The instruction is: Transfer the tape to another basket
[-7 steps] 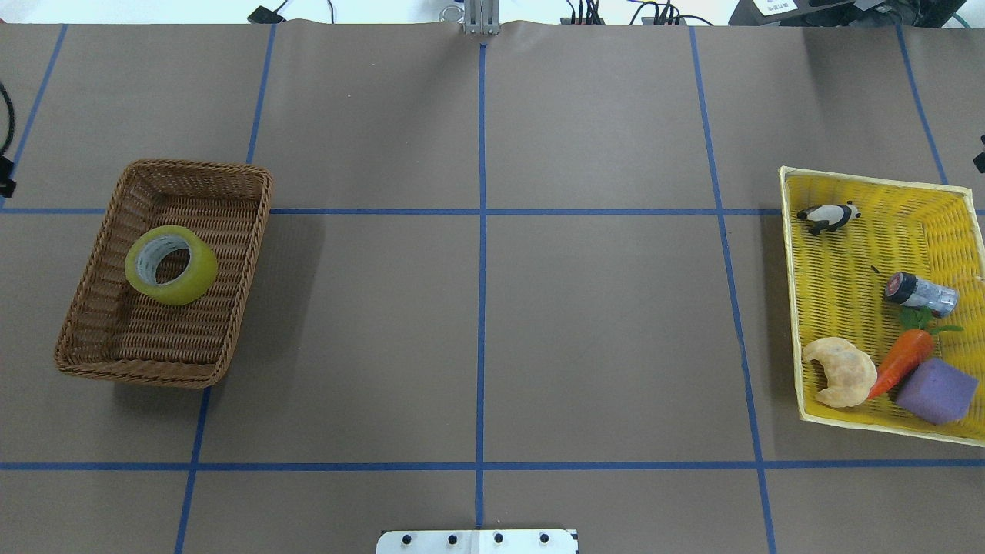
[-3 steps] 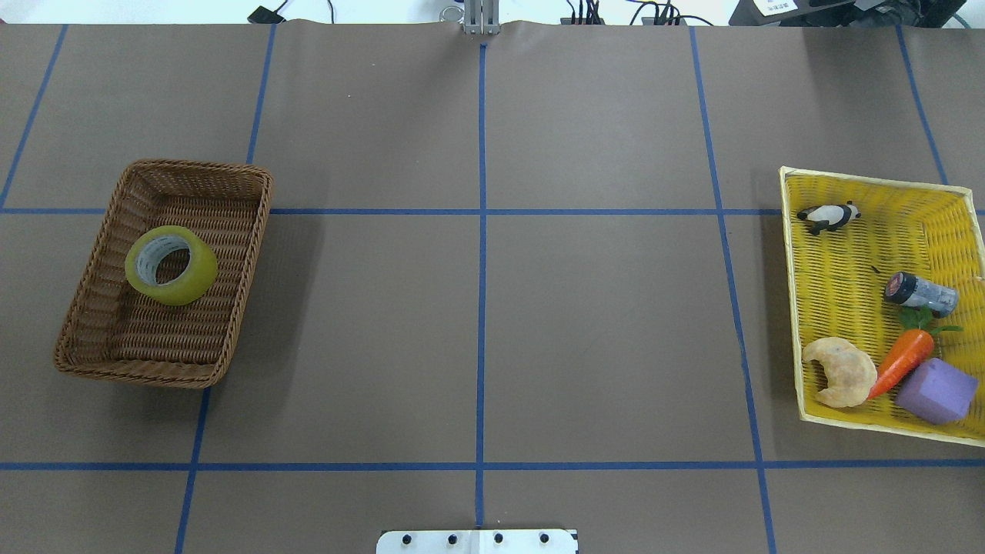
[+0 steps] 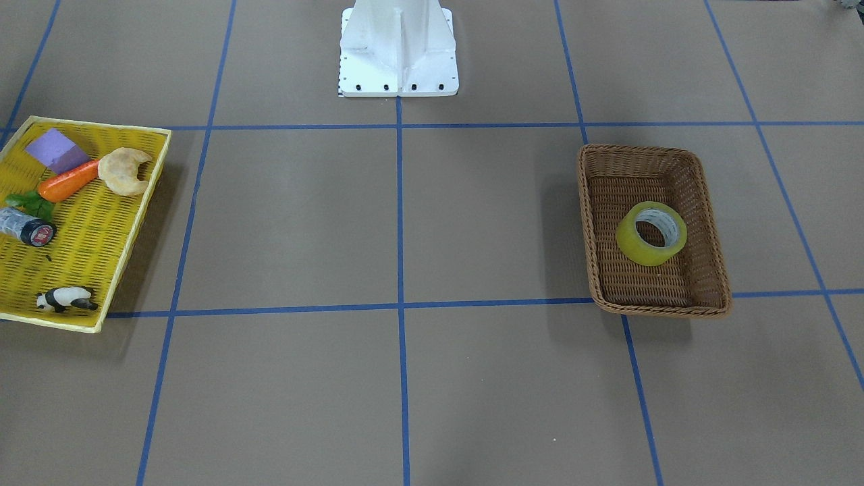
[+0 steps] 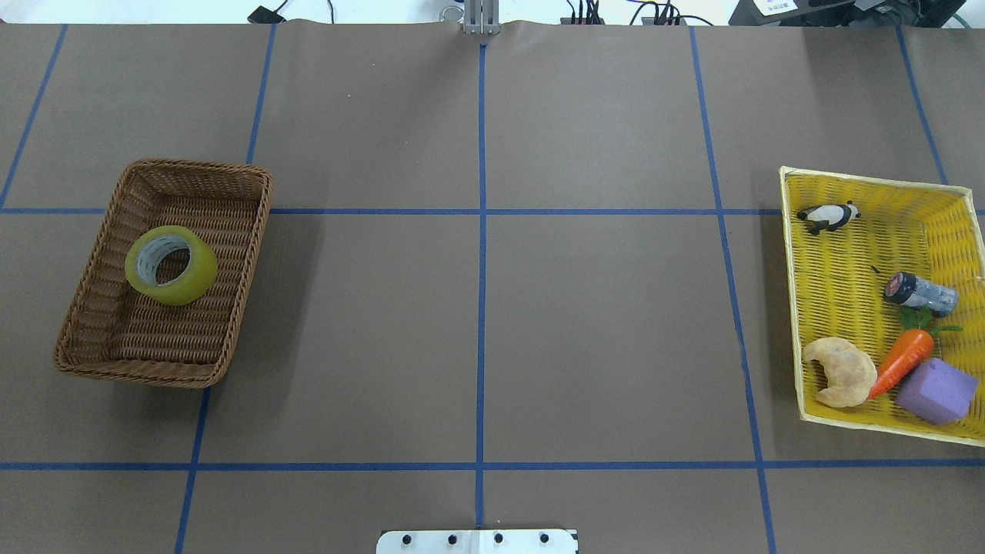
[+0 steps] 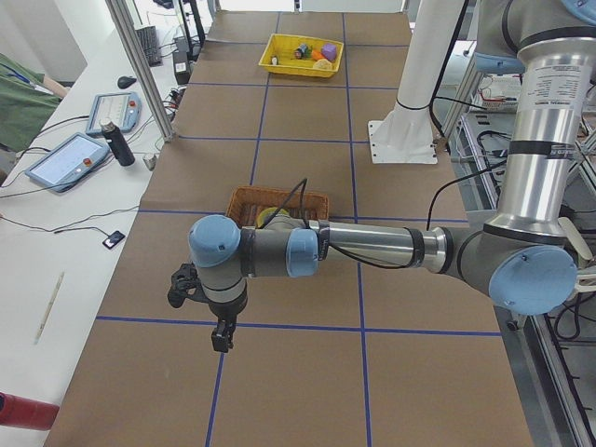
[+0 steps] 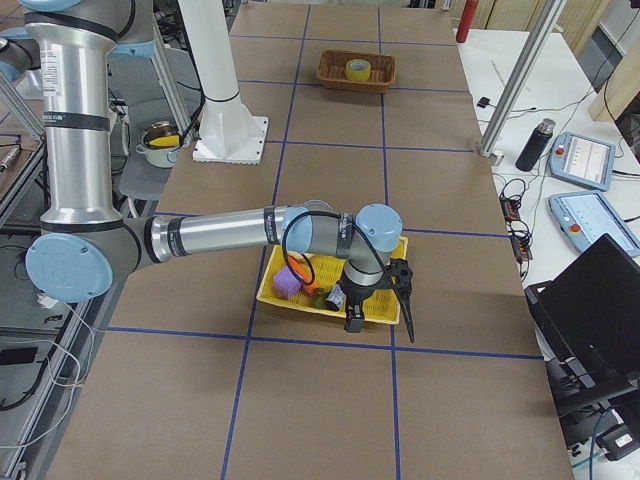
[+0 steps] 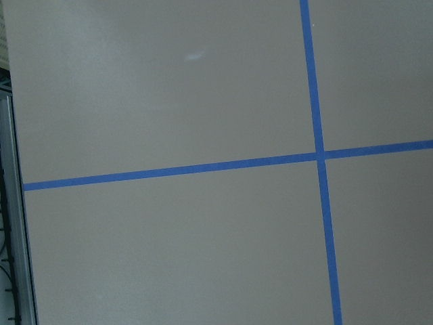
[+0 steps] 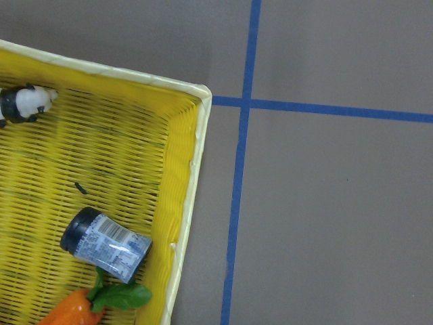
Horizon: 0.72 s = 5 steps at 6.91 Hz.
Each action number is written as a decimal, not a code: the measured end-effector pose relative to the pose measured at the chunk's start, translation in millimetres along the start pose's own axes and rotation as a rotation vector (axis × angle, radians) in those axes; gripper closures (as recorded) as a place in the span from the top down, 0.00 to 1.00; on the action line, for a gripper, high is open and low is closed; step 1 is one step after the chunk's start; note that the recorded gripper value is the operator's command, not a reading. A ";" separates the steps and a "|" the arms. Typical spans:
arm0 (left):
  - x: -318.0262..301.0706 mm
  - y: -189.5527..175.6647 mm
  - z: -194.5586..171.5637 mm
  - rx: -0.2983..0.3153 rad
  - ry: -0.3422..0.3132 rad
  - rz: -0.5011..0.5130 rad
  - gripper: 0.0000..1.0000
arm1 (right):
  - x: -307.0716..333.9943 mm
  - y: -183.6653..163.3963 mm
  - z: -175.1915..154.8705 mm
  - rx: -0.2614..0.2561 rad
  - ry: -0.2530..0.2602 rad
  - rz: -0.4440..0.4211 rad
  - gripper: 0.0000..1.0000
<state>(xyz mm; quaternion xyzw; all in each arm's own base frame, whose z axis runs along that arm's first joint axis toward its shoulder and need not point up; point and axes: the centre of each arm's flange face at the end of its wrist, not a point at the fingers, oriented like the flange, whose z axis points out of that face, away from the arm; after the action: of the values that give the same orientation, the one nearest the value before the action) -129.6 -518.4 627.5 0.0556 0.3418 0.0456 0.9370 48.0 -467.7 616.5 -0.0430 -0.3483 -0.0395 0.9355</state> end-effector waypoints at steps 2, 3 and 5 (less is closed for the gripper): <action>7.1 3.3 -2.2 0.009 0.017 0.005 0.99 | 22.7 11.8 18.9 -0.019 -0.003 0.033 1.00; 11.8 2.7 1.5 0.002 0.020 0.012 0.99 | 30.0 11.6 23.2 -0.009 -0.002 0.033 1.00; 19.8 0.8 9.9 -0.015 0.022 0.025 0.99 | 32.6 7.3 21.4 0.017 0.001 0.025 1.00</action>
<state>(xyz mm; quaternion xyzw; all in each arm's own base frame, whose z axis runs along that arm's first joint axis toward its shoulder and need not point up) -108.2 -515.9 622.5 0.0524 0.3511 0.0603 0.9329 59.5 -459.6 653.6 -0.0393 -0.3478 -0.0250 0.9364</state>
